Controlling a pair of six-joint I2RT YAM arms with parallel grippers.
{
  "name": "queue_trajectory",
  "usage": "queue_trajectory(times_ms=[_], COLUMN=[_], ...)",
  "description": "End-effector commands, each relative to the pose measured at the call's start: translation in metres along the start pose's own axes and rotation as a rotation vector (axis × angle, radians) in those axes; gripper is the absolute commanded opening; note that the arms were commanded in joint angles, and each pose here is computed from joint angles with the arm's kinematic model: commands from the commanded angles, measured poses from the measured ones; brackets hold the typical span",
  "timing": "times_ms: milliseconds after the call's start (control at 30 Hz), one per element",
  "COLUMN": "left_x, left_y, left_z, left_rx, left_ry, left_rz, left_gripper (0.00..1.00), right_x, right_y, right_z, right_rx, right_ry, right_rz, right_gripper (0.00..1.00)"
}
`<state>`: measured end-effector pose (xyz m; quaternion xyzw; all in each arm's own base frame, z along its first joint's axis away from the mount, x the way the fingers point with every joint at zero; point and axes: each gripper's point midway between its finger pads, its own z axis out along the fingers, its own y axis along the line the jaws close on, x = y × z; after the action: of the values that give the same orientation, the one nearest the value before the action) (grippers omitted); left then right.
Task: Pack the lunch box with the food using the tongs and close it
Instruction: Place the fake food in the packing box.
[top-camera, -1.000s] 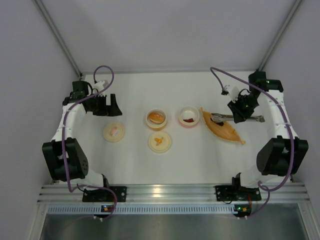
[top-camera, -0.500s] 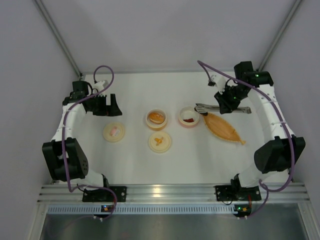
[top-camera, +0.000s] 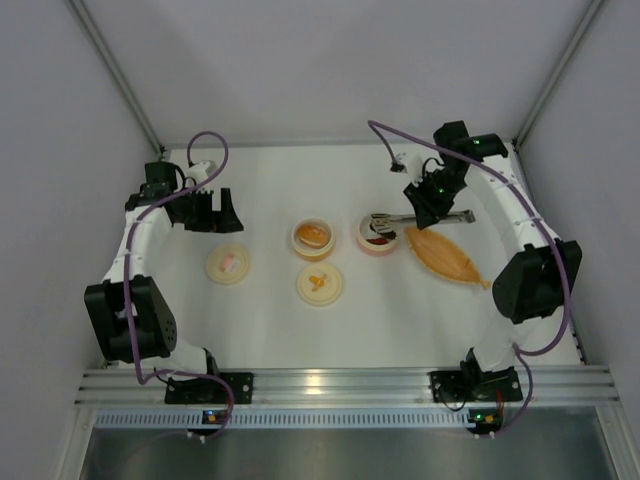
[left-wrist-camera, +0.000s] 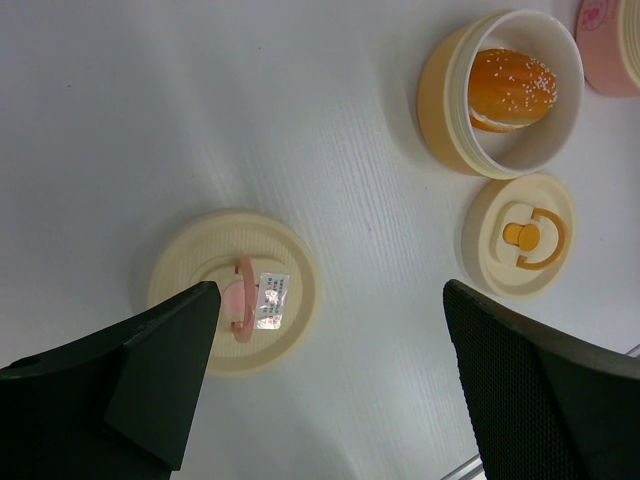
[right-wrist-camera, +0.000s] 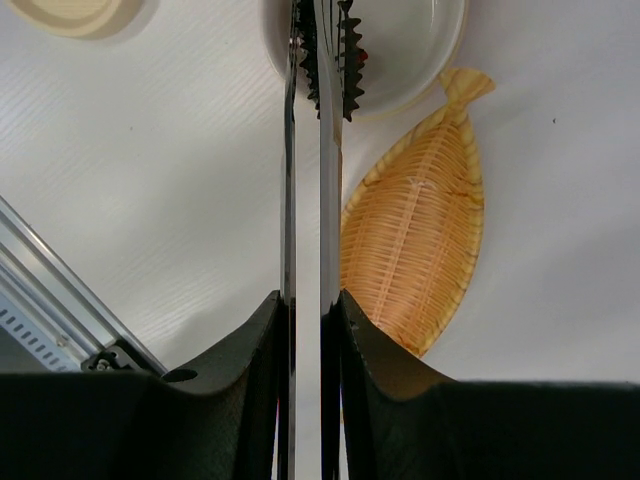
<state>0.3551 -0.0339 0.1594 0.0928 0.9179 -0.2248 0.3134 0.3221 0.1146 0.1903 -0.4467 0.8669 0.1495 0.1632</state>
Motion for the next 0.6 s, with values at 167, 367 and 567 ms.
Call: queue_trajectory(times_ms=[167,367,567], left_x=[-0.003,-0.001,0.001], left_y=[0.005,0.008,0.008], left_z=[0.006,0.008,0.009], left_rx=[0.002,-0.004,-0.004], left_ry=[-0.011,-0.005,0.001], left_rz=[0.027,0.030,0.028], left_gripper=[0.98,0.98,0.98], right_x=[-0.023,-0.023,-0.023], right_y=[-0.002,-0.012,-0.020], right_z=[0.004,0.015,0.027], right_rx=[-0.004,0.012,0.025], right_ry=[-0.024,-0.011,-0.009], right_rz=[-0.001,-0.009,-0.012], right_gripper=[0.06,0.06,0.06])
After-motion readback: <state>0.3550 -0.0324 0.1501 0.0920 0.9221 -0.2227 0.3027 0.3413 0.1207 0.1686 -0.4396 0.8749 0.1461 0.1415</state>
